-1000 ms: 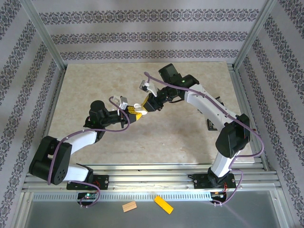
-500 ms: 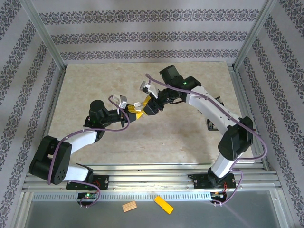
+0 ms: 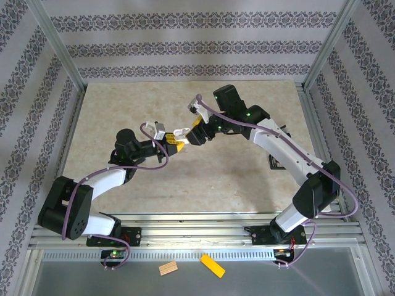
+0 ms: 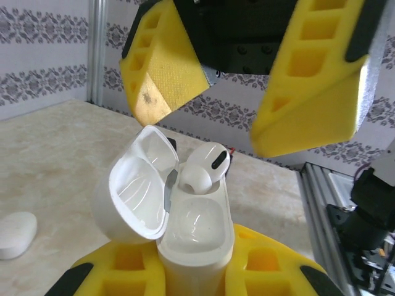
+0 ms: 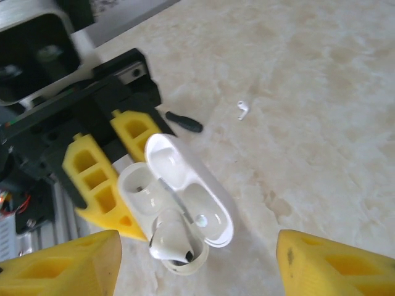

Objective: Insert the wireless bluetooth earbuds into the charging case

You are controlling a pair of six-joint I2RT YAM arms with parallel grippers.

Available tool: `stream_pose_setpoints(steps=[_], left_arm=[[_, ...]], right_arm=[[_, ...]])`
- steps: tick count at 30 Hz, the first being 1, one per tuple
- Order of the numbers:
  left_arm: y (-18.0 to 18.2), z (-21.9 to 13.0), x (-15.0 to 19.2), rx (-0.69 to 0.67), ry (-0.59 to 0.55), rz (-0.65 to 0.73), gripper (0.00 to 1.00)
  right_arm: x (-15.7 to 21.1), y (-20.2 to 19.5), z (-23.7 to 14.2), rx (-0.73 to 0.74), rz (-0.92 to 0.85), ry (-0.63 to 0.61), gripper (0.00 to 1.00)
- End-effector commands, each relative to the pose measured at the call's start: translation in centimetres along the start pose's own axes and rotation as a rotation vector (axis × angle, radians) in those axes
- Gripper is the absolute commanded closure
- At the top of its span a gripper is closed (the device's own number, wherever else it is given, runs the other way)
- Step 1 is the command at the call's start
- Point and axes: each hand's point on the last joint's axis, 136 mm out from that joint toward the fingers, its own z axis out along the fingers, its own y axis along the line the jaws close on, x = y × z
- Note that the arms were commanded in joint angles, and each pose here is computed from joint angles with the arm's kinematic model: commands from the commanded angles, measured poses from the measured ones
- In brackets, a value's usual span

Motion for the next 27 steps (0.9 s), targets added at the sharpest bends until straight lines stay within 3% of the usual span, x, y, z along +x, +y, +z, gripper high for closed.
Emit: stream_pose_setpoints(steps=[1, 14, 20, 27], left_arm=[[0.4, -0.2, -1.4, -0.030, -0.046, 0.119, 1.00], [0.0, -0.4, -2.0, -0.028, -0.066, 0.125, 1.00], [0.4, -0.3, -1.8, -0.042, -0.064, 0.136, 1.00], [0.4, -0.3, -1.7, -0.041, -0.071, 0.140, 1.00]], right_arm=[[-1.4, -0.3, -0.2, 0.091, 0.083, -0.044, 0.32], [1.2, -2.5, 0.8, 0.140, 0.179, 0.042, 0.40], [-1.0, 0.0, -0.2, 0.033, 0.162, -0.059, 0.32], [-1.3, -1.4, -0.5, 0.019, 0.268, -0.108, 0.29]])
